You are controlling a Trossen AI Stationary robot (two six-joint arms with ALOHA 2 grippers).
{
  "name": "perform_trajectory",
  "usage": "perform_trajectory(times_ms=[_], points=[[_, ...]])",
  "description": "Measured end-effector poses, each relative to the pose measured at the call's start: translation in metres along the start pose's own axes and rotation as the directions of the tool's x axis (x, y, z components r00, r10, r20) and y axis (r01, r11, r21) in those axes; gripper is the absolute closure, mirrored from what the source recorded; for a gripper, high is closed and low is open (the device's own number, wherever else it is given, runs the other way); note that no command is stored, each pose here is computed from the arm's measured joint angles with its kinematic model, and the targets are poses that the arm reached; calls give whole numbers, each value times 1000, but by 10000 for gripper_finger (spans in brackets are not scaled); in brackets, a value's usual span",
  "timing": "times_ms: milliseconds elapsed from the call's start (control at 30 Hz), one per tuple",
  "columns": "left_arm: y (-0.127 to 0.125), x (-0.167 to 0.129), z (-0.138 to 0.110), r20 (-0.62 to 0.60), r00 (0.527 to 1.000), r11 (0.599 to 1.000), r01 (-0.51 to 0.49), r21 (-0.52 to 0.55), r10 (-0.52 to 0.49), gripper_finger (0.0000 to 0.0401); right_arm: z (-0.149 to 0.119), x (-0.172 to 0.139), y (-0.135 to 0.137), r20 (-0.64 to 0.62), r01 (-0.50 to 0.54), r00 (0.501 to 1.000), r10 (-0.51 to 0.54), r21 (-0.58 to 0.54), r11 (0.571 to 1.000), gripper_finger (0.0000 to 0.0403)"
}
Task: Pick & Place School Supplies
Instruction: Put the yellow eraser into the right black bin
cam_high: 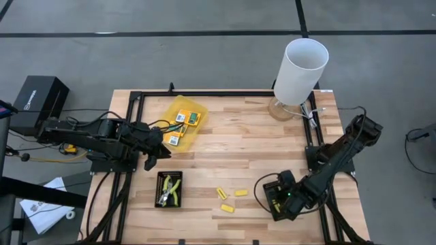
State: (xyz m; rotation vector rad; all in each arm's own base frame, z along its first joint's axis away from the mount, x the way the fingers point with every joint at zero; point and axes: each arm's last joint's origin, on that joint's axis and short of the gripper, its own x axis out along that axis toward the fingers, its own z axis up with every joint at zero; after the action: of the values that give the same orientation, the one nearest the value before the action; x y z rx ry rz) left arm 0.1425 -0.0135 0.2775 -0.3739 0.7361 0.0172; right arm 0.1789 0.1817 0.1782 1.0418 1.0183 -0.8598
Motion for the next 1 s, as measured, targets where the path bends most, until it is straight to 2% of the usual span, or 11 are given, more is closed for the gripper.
perform_trajectory(times_ms=[200,367,433,533,633,700,767,867,1000], points=[[0,0,0,0,1000,1000,0,-4,0,325,0,-4,0,-11,-20,1000,20,-2,1000,179],[0,0,0,2,1000,1000,1,2,-1,325,5,-21,17,52,-199,979,198,9,980,178],[0,0,1,8,1000,1000,-3,4,3,325,12,-35,33,134,-318,940,315,3,948,185],[-1,0,4,50,999,1000,-10,21,9,325,27,-56,61,269,-435,854,445,-99,895,198],[-5,-1,13,137,990,998,21,56,-29,325,47,-71,91,281,-441,813,511,-277,854,212],[-7,-2,18,196,979,997,42,68,-54,325,65,-75,109,218,-396,834,507,-403,825,222],[-8,-3,21,229,971,996,53,72,-69,325,82,-74,119,160,-328,876,455,-494,806,231],[-8,-2,20,218,974,997,55,46,-64,325,105,-69,125,106,-246,927,361,-557,794,241],[-8,7,21,172,983,998,68,11,-69,325,117,-61,122,26,-208,960,278,-598,774,249]])
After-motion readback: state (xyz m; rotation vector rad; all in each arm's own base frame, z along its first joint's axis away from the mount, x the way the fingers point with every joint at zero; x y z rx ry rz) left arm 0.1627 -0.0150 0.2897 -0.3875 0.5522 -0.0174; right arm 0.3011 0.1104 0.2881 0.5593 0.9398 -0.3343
